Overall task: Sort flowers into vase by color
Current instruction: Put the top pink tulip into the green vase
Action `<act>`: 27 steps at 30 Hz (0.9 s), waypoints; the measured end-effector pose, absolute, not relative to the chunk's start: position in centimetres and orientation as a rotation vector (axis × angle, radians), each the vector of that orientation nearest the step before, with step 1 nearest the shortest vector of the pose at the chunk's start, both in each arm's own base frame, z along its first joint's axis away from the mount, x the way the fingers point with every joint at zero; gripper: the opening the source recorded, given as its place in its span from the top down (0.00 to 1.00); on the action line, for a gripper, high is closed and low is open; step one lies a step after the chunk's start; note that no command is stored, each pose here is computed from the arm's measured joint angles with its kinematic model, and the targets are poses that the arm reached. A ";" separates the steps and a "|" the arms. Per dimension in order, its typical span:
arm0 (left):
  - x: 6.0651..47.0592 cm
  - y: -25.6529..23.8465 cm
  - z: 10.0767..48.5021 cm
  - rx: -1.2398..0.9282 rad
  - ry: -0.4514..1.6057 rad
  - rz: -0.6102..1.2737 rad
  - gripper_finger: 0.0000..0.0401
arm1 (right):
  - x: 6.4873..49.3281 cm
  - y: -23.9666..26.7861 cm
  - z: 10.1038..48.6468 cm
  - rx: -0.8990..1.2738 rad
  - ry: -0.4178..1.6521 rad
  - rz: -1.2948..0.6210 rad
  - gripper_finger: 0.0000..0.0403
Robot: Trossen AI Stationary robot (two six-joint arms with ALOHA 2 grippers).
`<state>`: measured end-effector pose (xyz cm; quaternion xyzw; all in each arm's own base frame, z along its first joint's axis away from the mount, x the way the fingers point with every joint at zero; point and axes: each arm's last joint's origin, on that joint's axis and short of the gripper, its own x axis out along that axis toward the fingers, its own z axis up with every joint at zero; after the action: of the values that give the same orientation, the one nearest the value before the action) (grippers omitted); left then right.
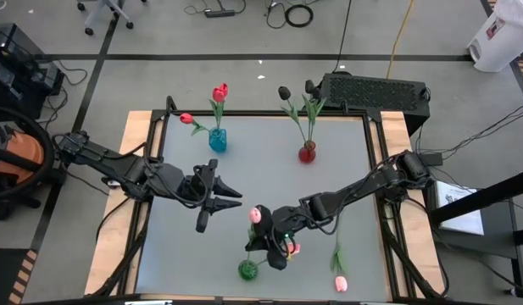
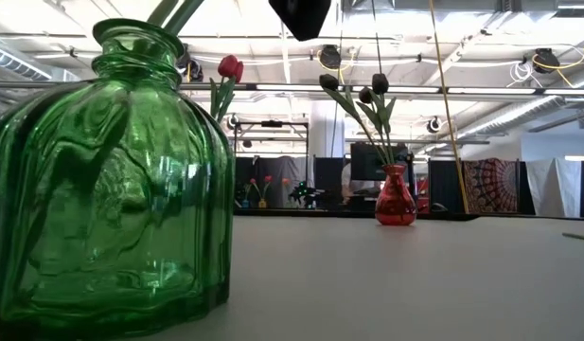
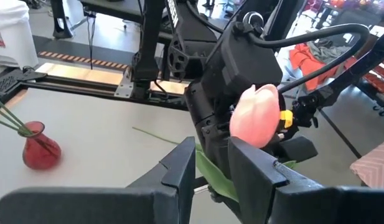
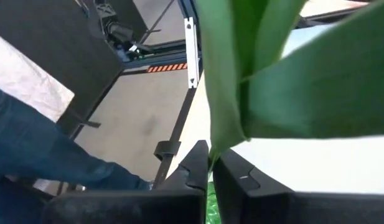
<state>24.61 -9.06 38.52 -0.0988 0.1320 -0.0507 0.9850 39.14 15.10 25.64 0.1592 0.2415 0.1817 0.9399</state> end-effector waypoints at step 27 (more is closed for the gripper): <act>28.8 -8.1 36.6 -0.302 0.272 -0.113 0.75 | 39.0 15.6 25.8 0.367 0.489 0.387 0.98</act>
<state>28.75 -8.12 36.57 -0.1499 0.1348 -0.0563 0.9778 39.01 15.60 25.80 0.1795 0.2390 0.1892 0.9353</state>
